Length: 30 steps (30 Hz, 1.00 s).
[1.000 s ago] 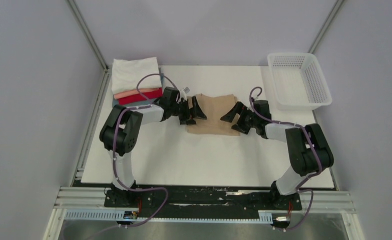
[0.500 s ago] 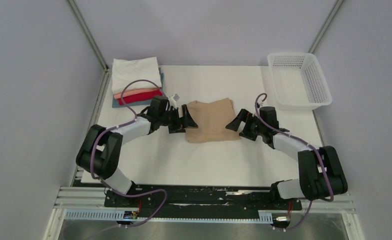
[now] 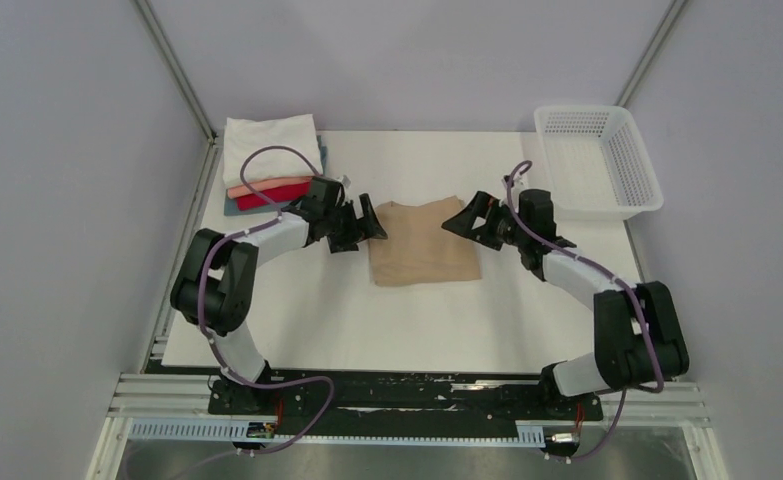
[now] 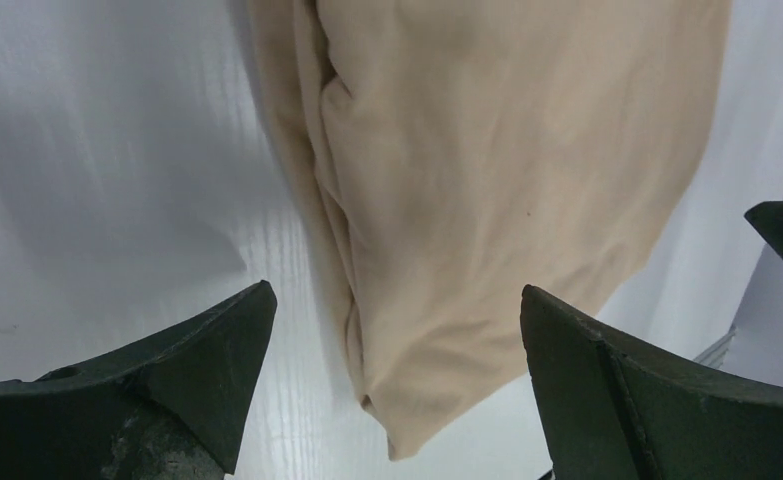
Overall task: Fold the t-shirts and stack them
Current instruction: Put the neatly folded tshirt into the corner of the board with the left arm
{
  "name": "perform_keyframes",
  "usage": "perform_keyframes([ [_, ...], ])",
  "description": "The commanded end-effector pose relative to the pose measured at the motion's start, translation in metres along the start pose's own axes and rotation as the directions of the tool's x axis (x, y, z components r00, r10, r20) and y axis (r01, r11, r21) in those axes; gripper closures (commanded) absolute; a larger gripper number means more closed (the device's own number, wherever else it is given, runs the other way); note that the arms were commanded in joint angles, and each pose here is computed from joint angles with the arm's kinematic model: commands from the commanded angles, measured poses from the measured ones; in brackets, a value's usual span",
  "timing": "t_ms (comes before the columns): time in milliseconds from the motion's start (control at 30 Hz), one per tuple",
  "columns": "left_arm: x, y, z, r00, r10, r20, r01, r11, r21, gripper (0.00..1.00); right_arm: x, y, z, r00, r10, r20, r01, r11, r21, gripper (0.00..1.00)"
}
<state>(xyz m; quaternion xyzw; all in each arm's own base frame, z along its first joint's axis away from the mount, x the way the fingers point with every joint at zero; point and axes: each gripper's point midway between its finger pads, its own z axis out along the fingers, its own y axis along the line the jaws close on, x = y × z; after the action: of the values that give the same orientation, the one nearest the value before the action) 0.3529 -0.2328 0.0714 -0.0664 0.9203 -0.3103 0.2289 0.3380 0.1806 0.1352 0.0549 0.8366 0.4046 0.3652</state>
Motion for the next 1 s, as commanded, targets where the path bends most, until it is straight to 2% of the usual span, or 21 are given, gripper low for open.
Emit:
perform_keyframes([
  [0, -0.016, 0.007, 0.013, 0.999, -0.021, 0.025, 0.022, 0.998, -0.054, 0.0, -0.021, 0.023, 0.028, 1.0, -0.029, 0.01, 0.03, 0.989, -0.143, 0.0],
  [67, -0.012, 0.011, 0.021, 0.999, -0.032, -0.001, 0.032, 0.998, -0.06, 0.0, -0.017, 0.011, 0.041, 1.0, -0.016, -0.012, 0.015, 0.993, -0.121, 0.0],
  [167, -0.006, 0.016, 0.034, 0.998, -0.051, -0.035, 0.049, 0.997, -0.055, 0.01, -0.001, -0.026, 0.058, 0.998, 0.032, -0.058, -0.033, 0.999, -0.007, 0.0],
  [300, -0.002, 0.017, 0.044, 0.996, -0.053, -0.07, 0.05, 0.998, -0.045, 0.08, 0.024, -0.068, 0.067, 0.991, 0.096, -0.098, -0.083, 0.988, 0.133, 0.0],
  [667, 0.028, 0.016, 0.067, 0.985, -0.061, -0.159, 0.053, 0.997, -0.05, 0.3, 0.049, -0.081, 0.065, 0.974, 0.159, -0.16, -0.132, 0.977, 0.165, 0.0],
  [800, 0.016, 0.011, 0.075, 0.991, -0.034, -0.131, 0.025, 0.997, -0.071, 0.43, 0.054, -0.079, 0.063, 0.971, 0.158, -0.178, -0.131, 0.979, 0.154, 0.0],
  [867, 0.013, 0.011, 0.079, 0.99, -0.023, -0.136, 0.009, 0.995, -0.097, 0.53, 0.054, -0.078, 0.061, 0.972, 0.155, -0.177, -0.129, 0.98, 0.149, 0.0],
  [933, 0.01, 0.011, 0.086, 0.992, 0.001, -0.128, -0.016, 0.993, -0.113, 0.67, 0.05, -0.074, 0.06, 0.975, 0.145, -0.17, -0.122, 0.983, 0.137, 0.0],
  [967, 0.008, 0.012, 0.088, 0.992, 0.027, -0.122, -0.043, 0.99, -0.131, 0.82, 0.048, -0.07, 0.06, 0.976, 0.138, -0.169, -0.117, 0.985, 0.125, 0.0],
])
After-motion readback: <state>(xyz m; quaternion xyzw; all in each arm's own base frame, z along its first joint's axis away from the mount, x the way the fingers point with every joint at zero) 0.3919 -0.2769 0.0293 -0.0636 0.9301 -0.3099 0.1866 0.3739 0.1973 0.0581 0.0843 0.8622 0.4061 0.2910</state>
